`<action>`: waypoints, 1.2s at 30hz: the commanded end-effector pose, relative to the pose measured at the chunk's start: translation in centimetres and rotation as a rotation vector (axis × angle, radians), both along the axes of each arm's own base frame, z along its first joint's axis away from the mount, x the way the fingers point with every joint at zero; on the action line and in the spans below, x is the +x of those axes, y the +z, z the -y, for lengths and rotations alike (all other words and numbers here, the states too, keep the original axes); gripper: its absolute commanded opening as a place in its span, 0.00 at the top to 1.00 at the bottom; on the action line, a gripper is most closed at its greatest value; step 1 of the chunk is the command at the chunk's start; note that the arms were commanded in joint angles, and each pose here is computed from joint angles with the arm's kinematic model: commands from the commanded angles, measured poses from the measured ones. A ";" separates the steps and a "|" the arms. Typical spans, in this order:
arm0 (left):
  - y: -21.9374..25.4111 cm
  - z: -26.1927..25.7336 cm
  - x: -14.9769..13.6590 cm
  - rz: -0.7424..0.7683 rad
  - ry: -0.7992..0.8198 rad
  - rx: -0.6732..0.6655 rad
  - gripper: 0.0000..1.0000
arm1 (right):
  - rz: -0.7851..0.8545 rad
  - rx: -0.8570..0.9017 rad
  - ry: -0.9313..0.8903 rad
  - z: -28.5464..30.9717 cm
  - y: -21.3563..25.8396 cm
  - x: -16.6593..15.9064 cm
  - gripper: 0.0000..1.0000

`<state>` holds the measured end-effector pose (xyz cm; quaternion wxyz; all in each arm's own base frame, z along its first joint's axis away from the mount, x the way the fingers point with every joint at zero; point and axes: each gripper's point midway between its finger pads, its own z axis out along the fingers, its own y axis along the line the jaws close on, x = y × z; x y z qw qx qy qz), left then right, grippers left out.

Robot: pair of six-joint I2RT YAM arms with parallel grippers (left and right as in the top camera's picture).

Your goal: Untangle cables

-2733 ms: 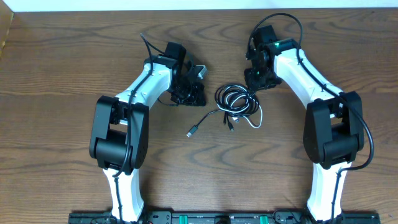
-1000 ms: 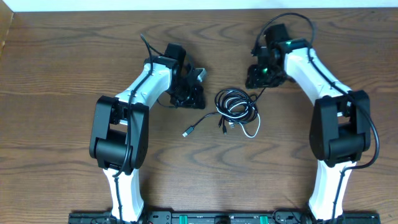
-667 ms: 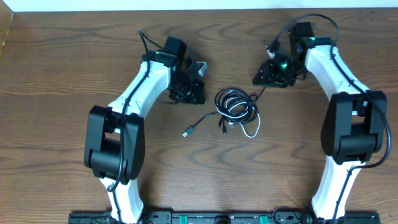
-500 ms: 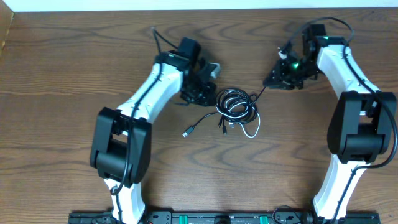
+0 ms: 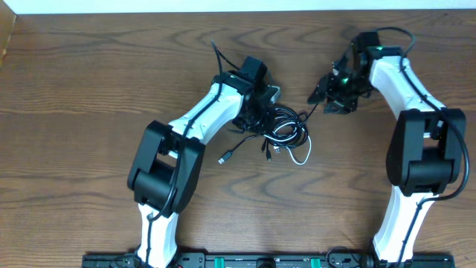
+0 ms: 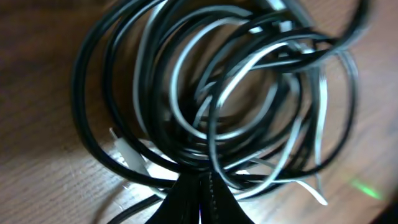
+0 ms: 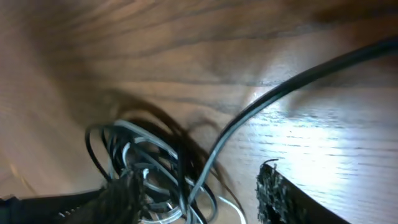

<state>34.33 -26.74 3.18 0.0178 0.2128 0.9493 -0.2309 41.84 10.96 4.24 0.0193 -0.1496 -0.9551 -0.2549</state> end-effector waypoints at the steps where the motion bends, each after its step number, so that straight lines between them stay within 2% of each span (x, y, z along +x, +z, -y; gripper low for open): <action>1: -2.0 -0.5 -0.3 -0.039 0.016 0.043 0.92 | -0.054 -0.045 -0.096 -0.2 -1.1 -0.2 0.43; 10: -3.3 -0.4 -0.1 -0.044 0.016 0.047 0.91 | -0.105 -0.125 -0.182 -0.6 -3.1 -1.2 0.66; 13: -3.3 -0.4 -0.1 -0.044 0.016 0.047 0.92 | -0.113 -0.131 -0.171 -1.2 -3.8 -1.8 0.78; 18: -3.3 -0.4 -0.1 -0.043 0.016 0.047 0.92 | -0.163 -0.136 -0.221 -1.9 -4.2 -2.7 0.84; 21: -3.3 -0.4 -0.1 -0.041 0.016 0.050 0.92 | -0.213 -0.138 -0.288 -2.6 -4.4 -3.3 0.98; 30: -3.4 -0.5 0.0 -0.038 0.017 0.056 0.92 | -0.192 -0.115 -0.244 -4.8 -4.3 -3.4 0.99; 32: -3.4 -0.5 0.0 -0.038 0.017 0.056 0.92 | -0.180 -0.116 -0.210 -4.7 -4.2 -3.4 0.94; 36: -3.4 -0.5 0.0 -0.038 0.017 0.057 0.92 | -0.203 -0.104 -0.231 -3.9 -3.7 -3.3 0.92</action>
